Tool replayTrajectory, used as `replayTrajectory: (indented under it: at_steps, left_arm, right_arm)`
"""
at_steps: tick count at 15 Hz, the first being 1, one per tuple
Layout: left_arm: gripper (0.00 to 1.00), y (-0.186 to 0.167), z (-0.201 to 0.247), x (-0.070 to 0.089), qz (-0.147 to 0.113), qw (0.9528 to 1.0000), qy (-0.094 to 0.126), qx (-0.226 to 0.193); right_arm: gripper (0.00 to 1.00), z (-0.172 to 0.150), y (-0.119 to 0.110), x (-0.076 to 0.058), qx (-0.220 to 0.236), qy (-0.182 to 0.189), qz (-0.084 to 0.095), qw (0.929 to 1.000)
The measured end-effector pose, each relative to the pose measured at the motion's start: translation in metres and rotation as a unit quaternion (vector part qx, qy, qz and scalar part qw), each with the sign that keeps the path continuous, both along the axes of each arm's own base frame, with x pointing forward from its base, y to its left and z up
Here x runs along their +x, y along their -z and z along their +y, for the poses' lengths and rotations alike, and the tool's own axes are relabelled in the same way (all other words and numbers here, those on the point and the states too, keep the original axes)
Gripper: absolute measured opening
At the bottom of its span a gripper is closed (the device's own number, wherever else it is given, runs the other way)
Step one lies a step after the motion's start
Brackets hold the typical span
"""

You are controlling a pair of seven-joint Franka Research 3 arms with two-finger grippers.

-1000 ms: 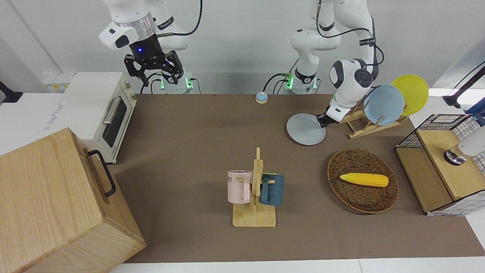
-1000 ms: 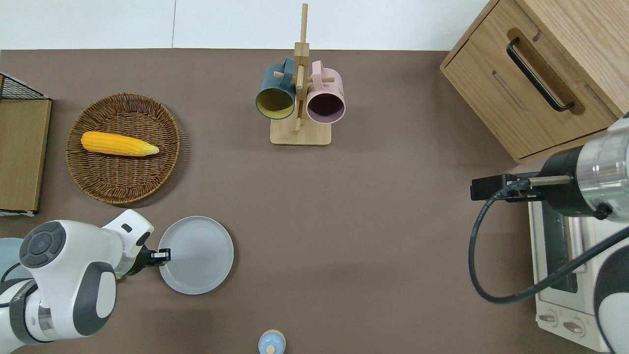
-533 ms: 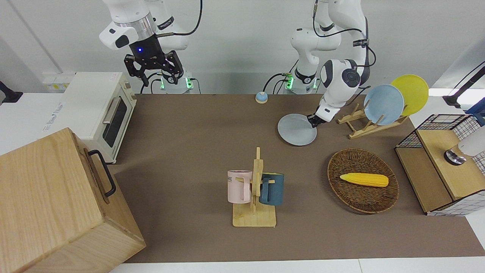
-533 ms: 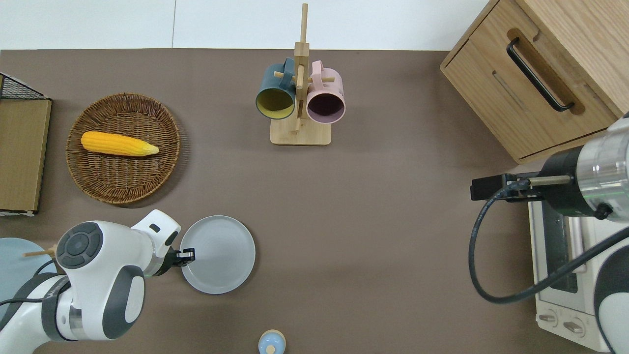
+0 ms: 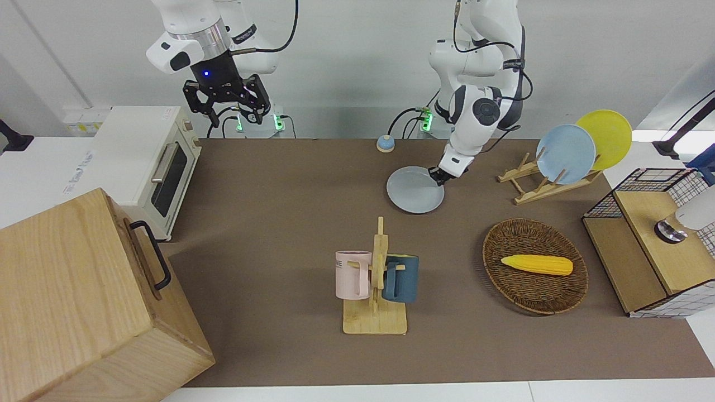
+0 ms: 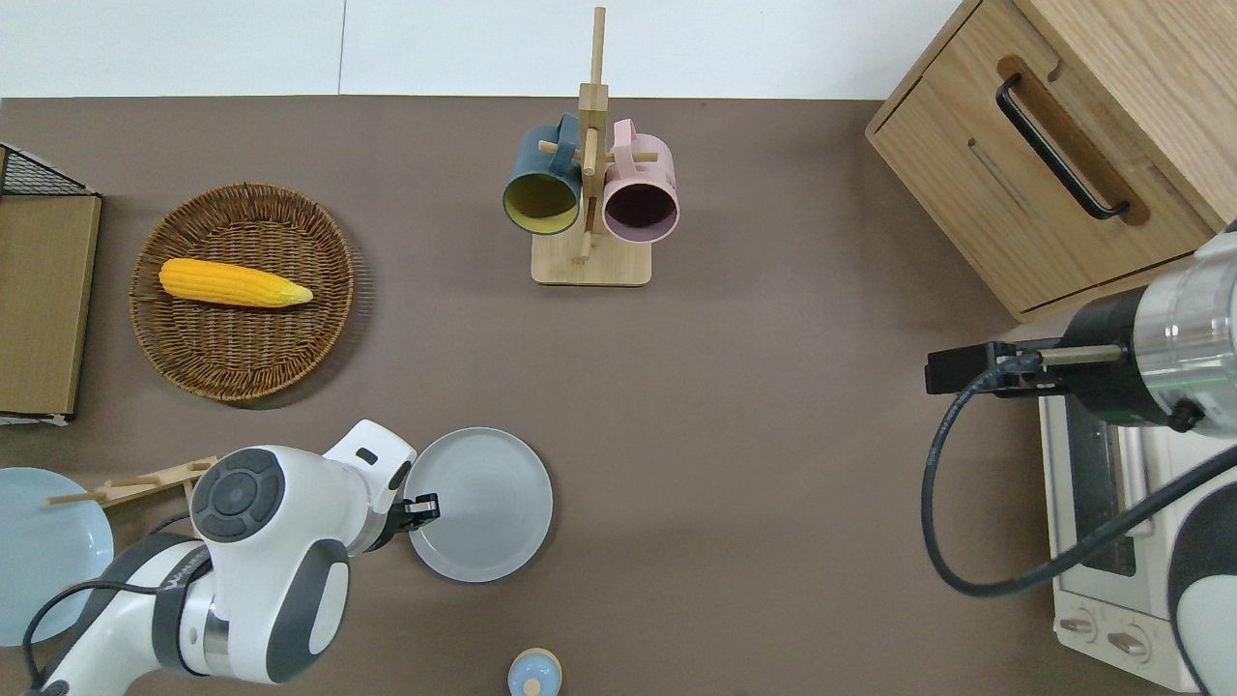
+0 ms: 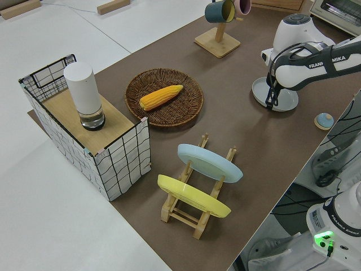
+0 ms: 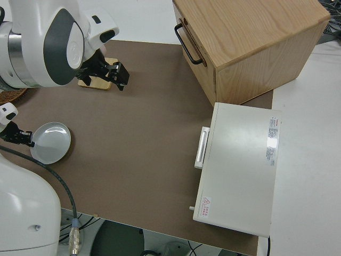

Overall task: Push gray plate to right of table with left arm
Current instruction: 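Push the gray plate with the left gripper across the table toward the right arm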

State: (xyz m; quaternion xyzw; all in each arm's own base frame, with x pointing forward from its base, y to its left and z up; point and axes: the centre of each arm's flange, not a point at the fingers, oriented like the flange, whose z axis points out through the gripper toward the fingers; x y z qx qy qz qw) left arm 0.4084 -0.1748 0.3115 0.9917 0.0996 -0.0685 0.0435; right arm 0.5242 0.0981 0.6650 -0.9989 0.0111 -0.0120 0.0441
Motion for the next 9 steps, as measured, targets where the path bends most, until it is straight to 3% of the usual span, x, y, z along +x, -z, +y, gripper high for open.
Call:
replayTrajectory:
  at_steps: [9]
  left_arm:
    - [0.03, 0.007, -0.052, -0.013, -0.023, 0.9991, -0.031, -0.017]
  right_arm:
    - [1.00, 0.000, 0.000, 0.000, 0.000, 0.000, 0.000, 1.0000]
